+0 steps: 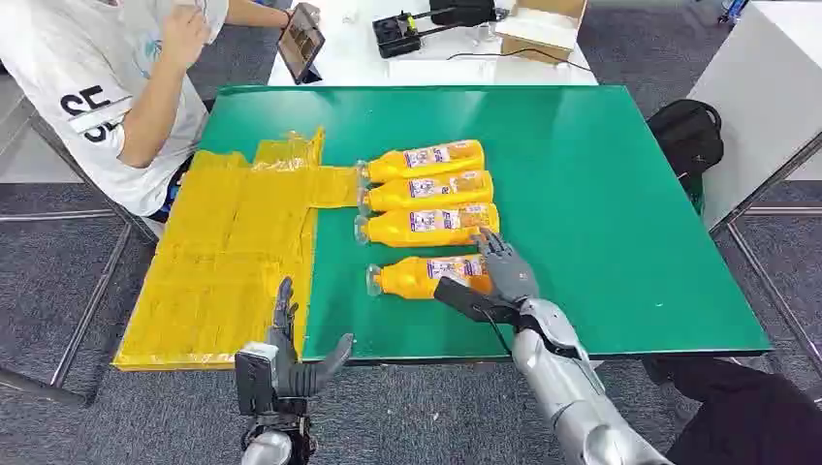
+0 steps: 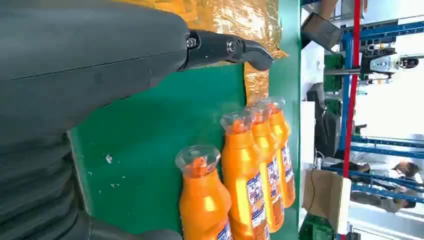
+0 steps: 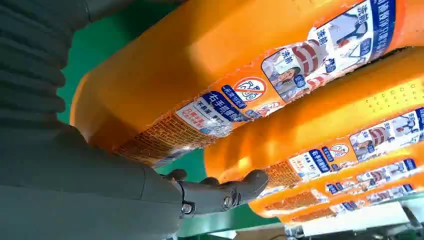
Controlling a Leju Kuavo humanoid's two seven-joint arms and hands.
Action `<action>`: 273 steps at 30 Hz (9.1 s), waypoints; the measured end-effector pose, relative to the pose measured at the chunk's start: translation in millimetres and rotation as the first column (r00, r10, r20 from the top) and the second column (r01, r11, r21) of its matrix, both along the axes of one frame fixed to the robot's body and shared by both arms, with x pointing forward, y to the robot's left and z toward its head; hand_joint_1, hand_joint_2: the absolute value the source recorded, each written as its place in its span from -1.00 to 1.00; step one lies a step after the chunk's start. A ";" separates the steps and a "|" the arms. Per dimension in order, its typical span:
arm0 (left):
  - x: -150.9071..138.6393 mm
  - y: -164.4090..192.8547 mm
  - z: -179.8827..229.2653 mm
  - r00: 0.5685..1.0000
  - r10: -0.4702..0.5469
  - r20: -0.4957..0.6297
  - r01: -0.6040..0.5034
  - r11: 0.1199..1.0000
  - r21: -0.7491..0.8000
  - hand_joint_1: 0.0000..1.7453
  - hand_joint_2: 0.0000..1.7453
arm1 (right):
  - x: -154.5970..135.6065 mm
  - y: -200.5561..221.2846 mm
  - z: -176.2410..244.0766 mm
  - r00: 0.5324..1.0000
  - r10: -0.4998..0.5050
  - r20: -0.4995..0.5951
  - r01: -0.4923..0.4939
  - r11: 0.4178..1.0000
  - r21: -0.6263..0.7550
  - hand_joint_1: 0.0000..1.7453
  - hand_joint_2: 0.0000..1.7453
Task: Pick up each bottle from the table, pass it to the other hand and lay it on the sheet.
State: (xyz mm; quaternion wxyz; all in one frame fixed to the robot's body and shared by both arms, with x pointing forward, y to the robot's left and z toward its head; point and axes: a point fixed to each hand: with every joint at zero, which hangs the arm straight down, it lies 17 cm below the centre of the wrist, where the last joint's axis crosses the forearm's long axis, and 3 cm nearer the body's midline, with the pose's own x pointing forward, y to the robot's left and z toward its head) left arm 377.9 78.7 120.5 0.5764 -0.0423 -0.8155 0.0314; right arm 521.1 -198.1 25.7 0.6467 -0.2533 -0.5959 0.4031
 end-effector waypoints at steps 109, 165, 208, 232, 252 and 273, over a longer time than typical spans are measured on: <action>7.5 -28.2 50.6 0.976 -0.201 0.088 0.217 0.940 -0.263 -1.00 1.00 | -134.5 96.7 173.7 0.762 -0.245 0.599 -0.221 0.772 0.596 1.00 1.00; 6.3 -34.2 45.3 0.969 -0.236 0.074 0.247 0.914 -0.322 -1.00 1.00 | -128.5 131.1 53.0 0.917 -0.145 0.371 -0.093 0.829 0.552 1.00 1.00; 14.7 -37.4 25.8 0.965 -0.262 0.021 0.249 0.882 -0.400 -1.00 1.00 | -141.5 181.9 74.0 0.886 0.009 0.464 -0.255 0.844 0.472 1.00 1.00; 16.4 -33.4 57.1 0.952 -0.277 0.127 0.305 0.856 -0.418 1.00 1.00 | -131.8 199.2 61.6 0.931 0.023 0.366 -0.243 0.785 0.570 1.00 1.00; 8.6 -47.1 85.4 0.928 -0.309 0.210 0.360 0.891 -0.278 1.00 1.00 | -130.5 213.3 66.8 0.926 0.066 0.372 -0.283 0.774 0.567 -0.92 1.00; 74.5 50.8 156.2 0.917 0.172 0.361 -0.183 0.983 -0.004 1.00 1.00 | -122.0 224.5 117.5 0.901 0.127 0.415 -0.397 0.628 0.670 -1.00 -1.00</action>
